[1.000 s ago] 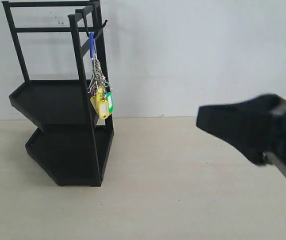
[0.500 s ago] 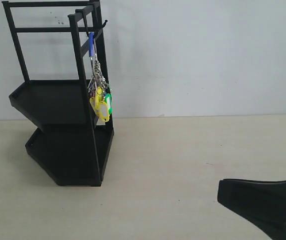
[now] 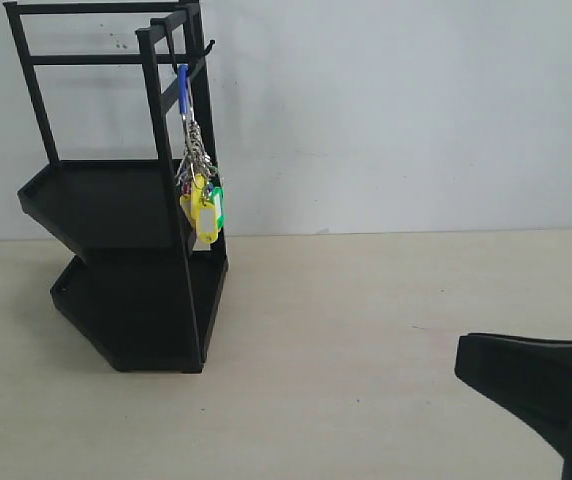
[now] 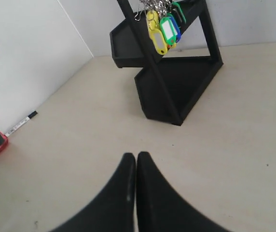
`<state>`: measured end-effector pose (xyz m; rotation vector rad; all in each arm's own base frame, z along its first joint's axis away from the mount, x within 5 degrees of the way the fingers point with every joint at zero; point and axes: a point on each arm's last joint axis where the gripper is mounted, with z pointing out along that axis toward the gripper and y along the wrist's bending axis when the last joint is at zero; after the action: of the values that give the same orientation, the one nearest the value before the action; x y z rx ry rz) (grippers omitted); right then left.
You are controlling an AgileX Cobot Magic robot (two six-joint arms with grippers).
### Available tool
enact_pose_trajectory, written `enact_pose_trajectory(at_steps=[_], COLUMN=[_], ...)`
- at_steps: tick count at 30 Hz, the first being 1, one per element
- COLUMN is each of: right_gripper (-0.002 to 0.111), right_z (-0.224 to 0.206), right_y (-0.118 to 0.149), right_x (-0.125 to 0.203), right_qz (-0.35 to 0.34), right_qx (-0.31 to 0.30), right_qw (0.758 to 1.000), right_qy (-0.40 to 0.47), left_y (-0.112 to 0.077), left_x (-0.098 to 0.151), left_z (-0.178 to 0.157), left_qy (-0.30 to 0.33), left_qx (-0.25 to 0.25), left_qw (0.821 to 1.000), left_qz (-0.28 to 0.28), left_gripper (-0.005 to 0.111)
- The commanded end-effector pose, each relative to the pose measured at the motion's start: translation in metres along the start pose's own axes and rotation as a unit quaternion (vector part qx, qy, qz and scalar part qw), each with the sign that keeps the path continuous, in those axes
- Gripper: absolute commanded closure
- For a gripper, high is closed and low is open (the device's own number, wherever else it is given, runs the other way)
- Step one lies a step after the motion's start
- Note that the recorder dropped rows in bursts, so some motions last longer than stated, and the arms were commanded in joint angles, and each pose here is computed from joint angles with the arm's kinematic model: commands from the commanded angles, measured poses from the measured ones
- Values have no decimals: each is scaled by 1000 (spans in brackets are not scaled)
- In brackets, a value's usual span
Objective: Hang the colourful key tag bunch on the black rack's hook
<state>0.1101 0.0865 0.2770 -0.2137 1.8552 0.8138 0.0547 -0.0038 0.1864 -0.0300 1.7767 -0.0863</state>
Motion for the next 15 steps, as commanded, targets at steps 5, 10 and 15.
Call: enact_pose_trajectory(at_steps=[5, 10, 15], right_gripper=[108, 108, 108], right_z=[-26, -46, -63], right_y=[-26, -36, -41], right_x=[24, 42, 60], right_qz=[6, 8, 25], right_qx=[46, 73, 92], right_qw=[998, 993, 981], right_qy=[-34, -90, -167], left_y=[0, 0, 0], left_x=[-1, -1, -1], left_z=[0, 0, 0], left_qy=[-6, -6, -6], left_qx=[-1, -1, -1], left_qw=[1000, 1000, 1000], left_qz=[4, 4, 4], left_gripper=[102, 102, 102])
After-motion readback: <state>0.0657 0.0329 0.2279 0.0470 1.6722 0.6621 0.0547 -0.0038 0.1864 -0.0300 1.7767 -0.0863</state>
